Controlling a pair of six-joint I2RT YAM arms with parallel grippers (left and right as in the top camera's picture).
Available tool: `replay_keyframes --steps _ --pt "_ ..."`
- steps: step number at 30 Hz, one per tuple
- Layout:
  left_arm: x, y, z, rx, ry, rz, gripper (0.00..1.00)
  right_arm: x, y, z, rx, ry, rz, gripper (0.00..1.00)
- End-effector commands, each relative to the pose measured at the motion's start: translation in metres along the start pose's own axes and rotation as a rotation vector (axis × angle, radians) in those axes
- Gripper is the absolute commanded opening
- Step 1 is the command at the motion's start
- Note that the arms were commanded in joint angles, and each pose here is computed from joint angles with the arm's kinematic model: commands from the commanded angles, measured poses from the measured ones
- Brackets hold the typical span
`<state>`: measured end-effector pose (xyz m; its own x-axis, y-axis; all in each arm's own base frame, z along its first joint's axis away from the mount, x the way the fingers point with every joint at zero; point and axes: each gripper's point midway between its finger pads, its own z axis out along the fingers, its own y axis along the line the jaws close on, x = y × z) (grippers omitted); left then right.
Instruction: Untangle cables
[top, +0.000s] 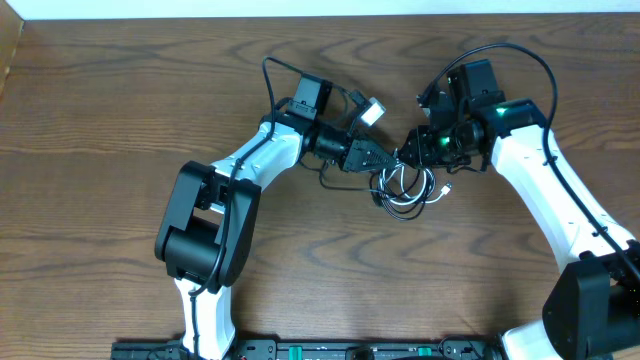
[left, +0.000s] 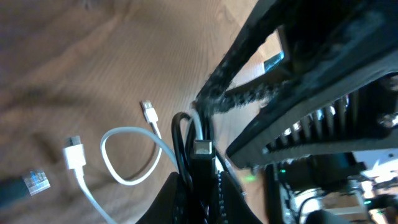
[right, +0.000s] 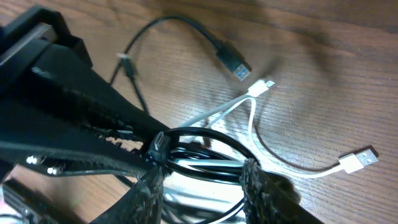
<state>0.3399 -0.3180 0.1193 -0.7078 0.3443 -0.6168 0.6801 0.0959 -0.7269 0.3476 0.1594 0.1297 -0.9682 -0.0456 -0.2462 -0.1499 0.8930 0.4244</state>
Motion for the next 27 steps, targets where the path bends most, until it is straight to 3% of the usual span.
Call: replay_keyframes --steps 1,5,11,18,22,27 --pt "-0.01 -0.012 -0.002 0.041 -0.02 0.106 0.07 0.001 -0.001 0.003 0.024 0.002 0.027 0.37" --pt "-0.011 -0.021 -0.003 0.091 -0.027 0.107 0.08 -0.003 0.0 0.003 0.021 -0.013 0.022 0.32" --pt "-0.007 -0.018 -0.002 0.078 -0.016 0.08 0.08 -0.012 0.001 0.003 0.011 -0.05 0.029 0.32" --pt "0.026 0.029 0.007 -0.252 0.118 -0.089 0.08 -0.02 -0.002 0.002 0.029 -0.085 0.09 0.33" --pt "0.04 0.034 0.02 -0.335 0.183 -0.099 0.31 -0.019 -0.005 0.003 0.053 -0.084 0.088 0.35" --pt "0.049 0.04 0.03 -0.427 0.235 -0.068 0.33 -0.018 -0.006 0.003 0.063 -0.079 0.09 0.36"
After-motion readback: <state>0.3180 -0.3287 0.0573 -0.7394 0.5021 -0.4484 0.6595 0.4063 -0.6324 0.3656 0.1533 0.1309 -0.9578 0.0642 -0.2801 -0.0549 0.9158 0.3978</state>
